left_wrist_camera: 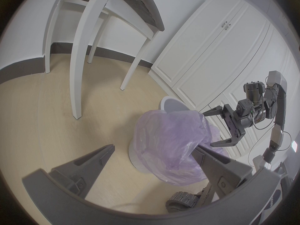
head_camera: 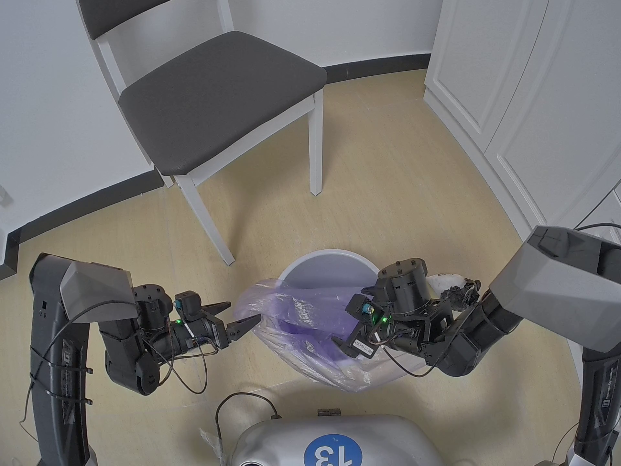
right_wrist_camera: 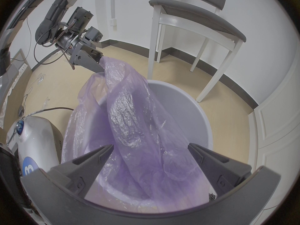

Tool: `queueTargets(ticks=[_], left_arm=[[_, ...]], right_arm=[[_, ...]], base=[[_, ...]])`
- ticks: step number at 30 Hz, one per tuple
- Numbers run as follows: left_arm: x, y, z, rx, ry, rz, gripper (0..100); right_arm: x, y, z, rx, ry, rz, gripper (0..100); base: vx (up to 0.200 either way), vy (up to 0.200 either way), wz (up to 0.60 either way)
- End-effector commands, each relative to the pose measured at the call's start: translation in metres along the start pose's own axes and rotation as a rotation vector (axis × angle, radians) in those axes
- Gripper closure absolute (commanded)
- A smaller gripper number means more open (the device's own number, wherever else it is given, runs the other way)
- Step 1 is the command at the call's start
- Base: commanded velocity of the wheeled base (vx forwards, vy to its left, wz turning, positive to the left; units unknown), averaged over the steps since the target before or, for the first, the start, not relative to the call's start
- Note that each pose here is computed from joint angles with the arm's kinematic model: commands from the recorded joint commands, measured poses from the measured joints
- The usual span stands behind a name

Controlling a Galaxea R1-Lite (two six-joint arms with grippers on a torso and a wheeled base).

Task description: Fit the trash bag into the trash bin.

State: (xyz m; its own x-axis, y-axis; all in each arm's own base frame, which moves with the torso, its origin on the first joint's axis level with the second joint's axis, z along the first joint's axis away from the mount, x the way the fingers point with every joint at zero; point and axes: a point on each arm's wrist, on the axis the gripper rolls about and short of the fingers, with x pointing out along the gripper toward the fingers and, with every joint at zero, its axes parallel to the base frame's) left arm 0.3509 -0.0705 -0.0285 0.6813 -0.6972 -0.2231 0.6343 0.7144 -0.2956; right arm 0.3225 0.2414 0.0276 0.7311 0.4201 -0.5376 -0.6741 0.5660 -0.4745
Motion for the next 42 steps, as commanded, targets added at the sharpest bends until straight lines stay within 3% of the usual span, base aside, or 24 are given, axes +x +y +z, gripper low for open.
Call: queueTargets(ticks=[1, 12, 13, 27, 42], left_arm=[[0.000, 0.000, 0.001, 0.009, -0.015, -0.001, 0], [0.001, 0.001, 0.002, 0.013, -0.019, 0.000, 0], [0.000, 0.002, 0.002, 0.013, -0.019, 0.001, 0], [0.000, 0.003, 0.007, 0.021, -0.033, 0.005, 0], [-0.002, 0.002, 0.012, 0.028, -0.046, 0.009, 0]], right_arm=[[0.007, 0.005, -0.003, -0.004, 0.008, 0.009, 0], [0.031, 0.010, -0.007, -0.007, 0.013, -0.002, 0], [0.030, 0.009, -0.005, -0.006, 0.007, -0.005, 100], [0.004, -0.020, 0.019, -0.005, -0.041, -0.061, 100], [0.007, -0.081, 0.056, 0.039, -0.073, -0.156, 100]], base=[[0.000, 0.000, 0.00], [0.000, 0.000, 0.00], [0.000, 0.000, 0.00], [0.000, 0.000, 0.00], [0.000, 0.000, 0.00]])
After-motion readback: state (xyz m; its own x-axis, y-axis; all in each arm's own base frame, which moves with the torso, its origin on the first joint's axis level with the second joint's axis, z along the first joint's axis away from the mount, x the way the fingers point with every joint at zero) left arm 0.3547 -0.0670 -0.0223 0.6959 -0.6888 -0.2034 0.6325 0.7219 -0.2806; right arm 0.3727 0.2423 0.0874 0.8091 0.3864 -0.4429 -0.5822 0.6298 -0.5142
